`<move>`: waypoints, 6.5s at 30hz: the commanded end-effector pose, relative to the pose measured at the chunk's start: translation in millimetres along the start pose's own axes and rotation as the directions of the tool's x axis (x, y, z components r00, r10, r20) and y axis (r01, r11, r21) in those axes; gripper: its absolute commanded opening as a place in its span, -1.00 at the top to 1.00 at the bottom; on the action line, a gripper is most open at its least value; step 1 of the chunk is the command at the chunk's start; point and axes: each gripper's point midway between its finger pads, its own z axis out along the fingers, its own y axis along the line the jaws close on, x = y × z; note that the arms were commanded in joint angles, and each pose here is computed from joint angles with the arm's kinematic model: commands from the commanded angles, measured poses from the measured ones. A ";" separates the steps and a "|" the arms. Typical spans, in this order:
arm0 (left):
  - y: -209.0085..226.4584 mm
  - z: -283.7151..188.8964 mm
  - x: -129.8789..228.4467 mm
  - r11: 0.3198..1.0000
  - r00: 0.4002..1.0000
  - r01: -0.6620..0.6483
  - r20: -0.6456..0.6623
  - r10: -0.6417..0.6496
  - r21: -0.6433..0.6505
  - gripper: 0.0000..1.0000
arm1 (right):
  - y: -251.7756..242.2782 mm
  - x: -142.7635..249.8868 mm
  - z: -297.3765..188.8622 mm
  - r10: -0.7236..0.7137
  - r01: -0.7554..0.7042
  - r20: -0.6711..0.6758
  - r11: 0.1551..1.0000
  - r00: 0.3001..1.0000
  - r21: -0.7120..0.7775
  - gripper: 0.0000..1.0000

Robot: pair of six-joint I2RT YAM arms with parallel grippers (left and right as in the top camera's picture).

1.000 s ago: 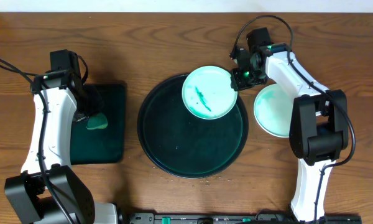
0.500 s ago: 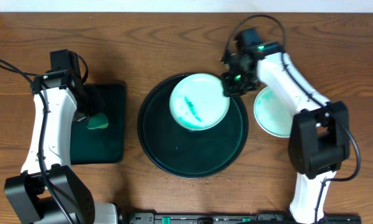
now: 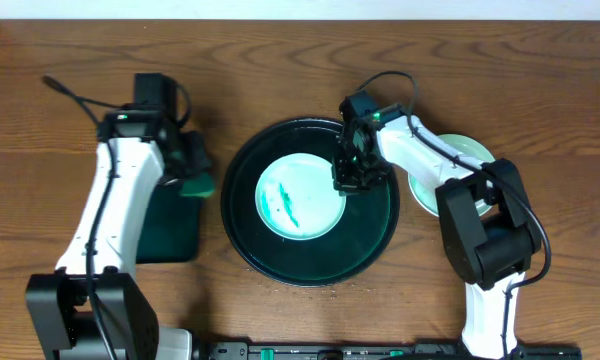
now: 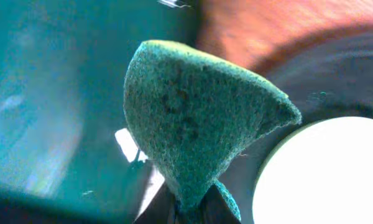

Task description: Clean dirty plates on tray and stack at the side

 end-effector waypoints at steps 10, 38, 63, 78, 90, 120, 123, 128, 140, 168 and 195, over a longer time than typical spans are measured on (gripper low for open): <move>-103.4 69.2 59.0 0.974 0.965 -0.186 -0.162 0.207 0.132 0.86 | -10.2 -0.7 6.5 0.050 -0.050 0.000 0.999 0.999 0.021 0.98; -102.7 112.3 95.9 0.927 0.900 -0.375 -0.246 0.361 -0.013 0.86 | -9.2 -0.5 6.5 0.034 -0.034 -0.002 0.999 0.999 0.016 0.98; -163.3 95.0 135.6 0.713 0.715 -0.534 -0.207 0.668 0.455 0.86 | -8.7 0.4 6.5 0.035 -0.035 -0.006 0.999 0.999 0.012 0.98; -35.1 103.4 46.0 0.913 0.998 -0.068 -0.021 0.065 -0.403 0.86 | -8.6 0.7 6.5 0.032 -0.032 -0.007 0.999 0.999 0.012 0.98; -143.5 95.3 140.2 0.839 0.780 -0.415 -0.337 0.527 0.352 0.85 | -8.5 0.5 6.5 0.032 -0.032 -0.007 0.999 0.999 0.012 0.98; -55.4 82.1 12.8 0.908 0.948 -0.318 -0.105 0.301 -0.273 0.86 | -6.5 1.7 6.5 0.021 -0.021 -0.014 1.000 1.000 0.000 0.98; -60.8 64.2 4.9 0.910 0.949 -0.316 -0.099 0.300 -0.270 0.86 | -6.5 1.8 6.5 0.021 -0.021 -0.014 1.000 1.000 0.000 0.98; -61.8 27.4 -2.5 0.930 0.959 -0.283 -0.088 0.270 -0.234 0.85 | -6.6 1.1 5.0 0.018 -0.018 -0.009 1.000 1.000 0.003 0.98; 23.8 -13.6 -33.5 0.979 0.999 -0.002 -0.047 -0.008 -0.202 0.85 | 16.4 -29.0 -71.9 -0.239 0.178 0.311 0.961 0.920 0.210 0.98; 68.8 -12.2 -46.1 0.966 0.991 0.125 -0.023 -0.133 -0.227 0.85 | 108.1 60.1 -276.9 -0.858 -0.318 0.412 0.316 0.307 0.894 0.98; 68.7 -12.2 -45.7 0.966 0.991 0.124 -0.025 -0.133 -0.227 0.85 | 71.9 5.7 -163.7 -0.369 0.400 0.458 0.916 0.809 0.032 0.97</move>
